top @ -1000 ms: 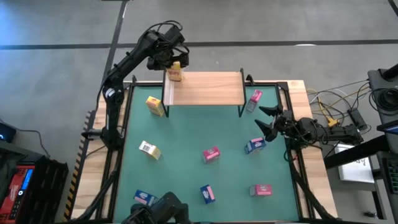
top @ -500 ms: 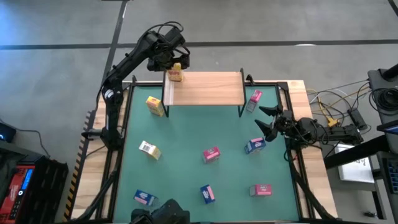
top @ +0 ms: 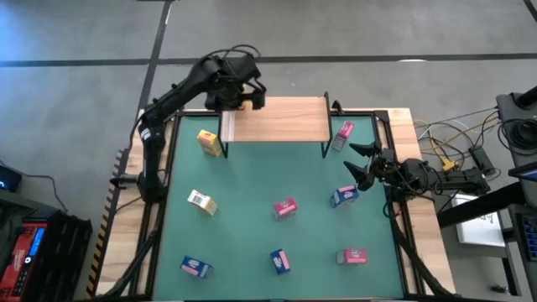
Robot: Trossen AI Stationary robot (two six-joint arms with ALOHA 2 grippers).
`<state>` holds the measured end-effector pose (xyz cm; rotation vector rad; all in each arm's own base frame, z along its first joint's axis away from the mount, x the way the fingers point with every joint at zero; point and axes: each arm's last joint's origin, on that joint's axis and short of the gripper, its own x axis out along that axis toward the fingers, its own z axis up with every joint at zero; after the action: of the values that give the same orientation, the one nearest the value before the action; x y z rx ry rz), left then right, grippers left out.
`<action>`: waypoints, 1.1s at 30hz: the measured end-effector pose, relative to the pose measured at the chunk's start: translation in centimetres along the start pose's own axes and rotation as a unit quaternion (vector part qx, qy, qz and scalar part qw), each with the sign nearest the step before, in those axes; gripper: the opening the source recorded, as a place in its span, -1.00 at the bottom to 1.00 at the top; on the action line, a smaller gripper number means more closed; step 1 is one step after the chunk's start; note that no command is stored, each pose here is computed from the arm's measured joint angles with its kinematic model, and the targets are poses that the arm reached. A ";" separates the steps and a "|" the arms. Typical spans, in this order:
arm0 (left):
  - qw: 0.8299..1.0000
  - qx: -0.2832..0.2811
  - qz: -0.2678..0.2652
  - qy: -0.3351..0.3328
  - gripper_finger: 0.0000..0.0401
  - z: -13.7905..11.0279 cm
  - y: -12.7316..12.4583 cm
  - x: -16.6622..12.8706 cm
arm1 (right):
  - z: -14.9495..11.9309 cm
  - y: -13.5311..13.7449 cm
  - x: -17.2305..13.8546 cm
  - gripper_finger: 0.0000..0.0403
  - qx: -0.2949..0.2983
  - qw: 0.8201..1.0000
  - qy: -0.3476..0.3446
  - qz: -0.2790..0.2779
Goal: Stack cereal on shelf
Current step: Put the bottom yellow cereal box on the shelf
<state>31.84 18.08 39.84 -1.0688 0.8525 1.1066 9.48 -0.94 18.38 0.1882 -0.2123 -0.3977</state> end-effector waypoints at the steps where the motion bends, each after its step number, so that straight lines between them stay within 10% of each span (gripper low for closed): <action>1: 1.000 0.005 -0.001 0.003 0.99 -0.6 -0.4 0.0 | 0.0 0.0 0.0 0.90 0.000 1.000 0.000 0.000; 11: 0.998 0.012 0.041 0.041 0.95 -7.0 -1.4 1.0 | 0.0 0.0 0.0 0.90 0.000 1.000 0.000 0.000; 25: 0.987 -0.077 0.120 0.070 0.91 -20.2 6.1 0.2 | 0.0 0.0 0.0 0.90 0.000 1.000 0.000 0.000; 33: 0.957 -0.251 0.140 0.042 0.91 -25.2 8.7 0.6 | 0.0 0.0 0.0 0.90 0.000 1.000 0.000 0.000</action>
<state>23.03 -5.17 30.10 -1.4505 0.8270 1.5804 9.48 -0.94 18.39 0.1883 -0.2129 -0.3976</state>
